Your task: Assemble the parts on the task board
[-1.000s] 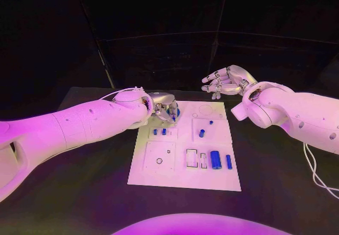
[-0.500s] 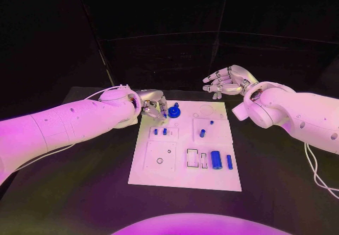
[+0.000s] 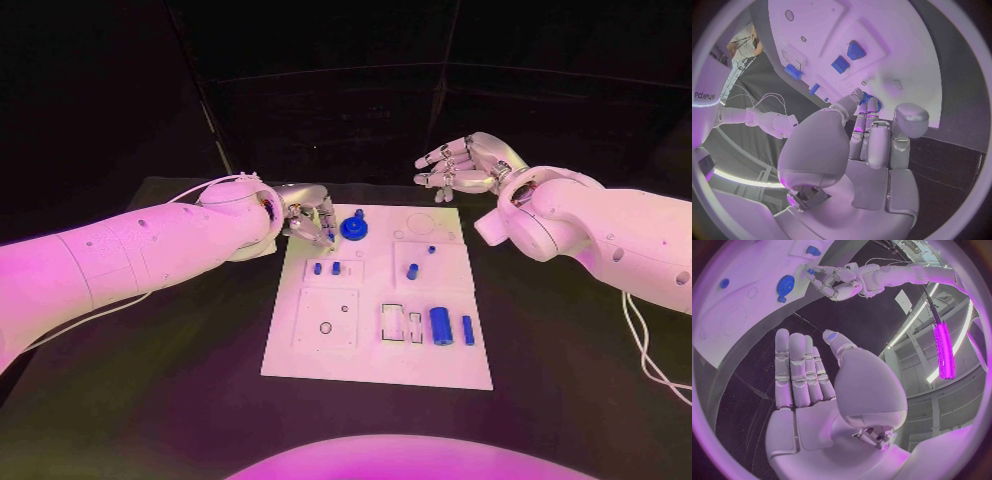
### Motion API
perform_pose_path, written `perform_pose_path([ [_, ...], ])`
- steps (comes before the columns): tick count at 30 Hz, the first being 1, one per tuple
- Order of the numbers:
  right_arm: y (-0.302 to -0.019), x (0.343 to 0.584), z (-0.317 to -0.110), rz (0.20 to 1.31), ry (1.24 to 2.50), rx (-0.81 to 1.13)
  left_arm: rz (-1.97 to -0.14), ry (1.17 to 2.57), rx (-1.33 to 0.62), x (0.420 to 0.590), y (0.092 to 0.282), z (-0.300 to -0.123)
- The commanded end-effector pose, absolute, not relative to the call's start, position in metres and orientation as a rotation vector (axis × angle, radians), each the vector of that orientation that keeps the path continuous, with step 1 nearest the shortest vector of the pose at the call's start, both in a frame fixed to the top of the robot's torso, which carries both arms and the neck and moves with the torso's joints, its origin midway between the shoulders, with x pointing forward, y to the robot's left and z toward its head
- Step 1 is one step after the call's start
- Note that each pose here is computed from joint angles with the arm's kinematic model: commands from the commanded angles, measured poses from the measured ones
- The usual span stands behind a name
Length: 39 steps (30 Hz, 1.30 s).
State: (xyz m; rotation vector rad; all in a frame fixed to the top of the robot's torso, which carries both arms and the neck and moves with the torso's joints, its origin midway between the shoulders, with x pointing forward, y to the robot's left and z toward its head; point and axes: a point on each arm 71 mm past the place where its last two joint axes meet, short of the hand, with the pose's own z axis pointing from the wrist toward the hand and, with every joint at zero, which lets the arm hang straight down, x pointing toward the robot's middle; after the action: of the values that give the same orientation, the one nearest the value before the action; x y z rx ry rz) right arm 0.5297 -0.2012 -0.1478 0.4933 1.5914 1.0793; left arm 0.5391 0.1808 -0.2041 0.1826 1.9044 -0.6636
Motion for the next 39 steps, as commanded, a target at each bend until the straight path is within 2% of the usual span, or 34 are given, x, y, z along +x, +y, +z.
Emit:
perform_pose_path([
  [1, -0.201, 0.530, -0.146, 1.087, 1.585, 0.484, -0.664, 1.924, 0.179, 0.539, 0.179, -0.205],
  [18, -0.200, 0.530, -0.146, 1.090, 1.588, 0.482, -0.645, 1.980, 0.193, 0.537, 0.175, -0.213],
  [39, -0.199, 0.530, -0.146, 1.097, 1.595, 0.476, -0.630, 1.983, 0.216, 0.538, 0.175, -0.215],
])
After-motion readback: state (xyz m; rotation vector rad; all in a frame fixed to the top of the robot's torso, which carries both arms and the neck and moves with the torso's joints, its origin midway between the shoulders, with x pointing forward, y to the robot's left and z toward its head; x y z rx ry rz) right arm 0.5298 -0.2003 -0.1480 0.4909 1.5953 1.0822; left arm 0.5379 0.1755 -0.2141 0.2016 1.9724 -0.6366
